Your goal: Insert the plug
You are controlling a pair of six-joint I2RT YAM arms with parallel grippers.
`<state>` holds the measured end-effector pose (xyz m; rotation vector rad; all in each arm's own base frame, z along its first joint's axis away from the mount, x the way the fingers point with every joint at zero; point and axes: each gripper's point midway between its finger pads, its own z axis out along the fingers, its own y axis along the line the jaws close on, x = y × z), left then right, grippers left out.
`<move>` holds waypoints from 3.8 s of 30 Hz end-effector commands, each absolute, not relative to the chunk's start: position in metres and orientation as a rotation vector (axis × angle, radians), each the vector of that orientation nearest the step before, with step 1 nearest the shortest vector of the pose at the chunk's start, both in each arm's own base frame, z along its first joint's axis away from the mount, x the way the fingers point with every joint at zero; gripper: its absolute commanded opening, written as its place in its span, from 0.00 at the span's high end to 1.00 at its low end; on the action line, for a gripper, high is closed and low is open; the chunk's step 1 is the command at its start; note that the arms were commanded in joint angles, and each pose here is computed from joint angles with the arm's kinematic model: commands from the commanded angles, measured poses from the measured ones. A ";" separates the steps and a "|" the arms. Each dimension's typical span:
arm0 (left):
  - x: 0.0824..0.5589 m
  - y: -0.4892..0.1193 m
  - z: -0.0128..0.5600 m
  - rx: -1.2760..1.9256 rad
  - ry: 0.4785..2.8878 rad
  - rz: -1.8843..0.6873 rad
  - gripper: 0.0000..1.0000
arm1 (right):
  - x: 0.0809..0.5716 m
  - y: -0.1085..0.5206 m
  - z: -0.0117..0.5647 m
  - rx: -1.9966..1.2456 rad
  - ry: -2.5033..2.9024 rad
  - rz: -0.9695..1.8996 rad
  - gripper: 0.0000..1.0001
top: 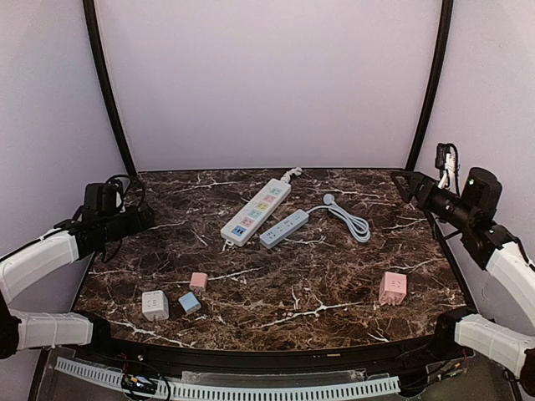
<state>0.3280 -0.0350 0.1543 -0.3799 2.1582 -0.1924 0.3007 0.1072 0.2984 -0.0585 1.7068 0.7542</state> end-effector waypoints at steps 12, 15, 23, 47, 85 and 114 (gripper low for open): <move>0.333 -0.067 0.164 -0.244 2.171 -0.244 0.00 | 0.262 0.088 0.205 0.378 2.162 0.784 0.01; 0.334 -0.074 0.164 -0.221 2.174 -0.256 0.00 | 0.257 0.083 0.188 0.443 2.271 0.716 0.01; 0.330 -0.082 0.157 -0.198 2.191 -0.252 0.00 | 0.230 0.076 0.147 0.564 2.533 0.509 0.01; 0.331 -0.087 0.155 -0.186 2.191 -0.269 0.00 | 0.179 0.082 0.068 0.565 2.871 0.190 0.01; 0.335 -0.112 0.163 -0.115 2.162 -0.417 0.00 | 0.237 0.160 0.108 0.198 2.654 0.555 0.48; 0.318 -0.224 0.231 0.325 1.851 -0.736 0.00 | 0.320 0.243 0.231 0.198 1.888 1.061 0.56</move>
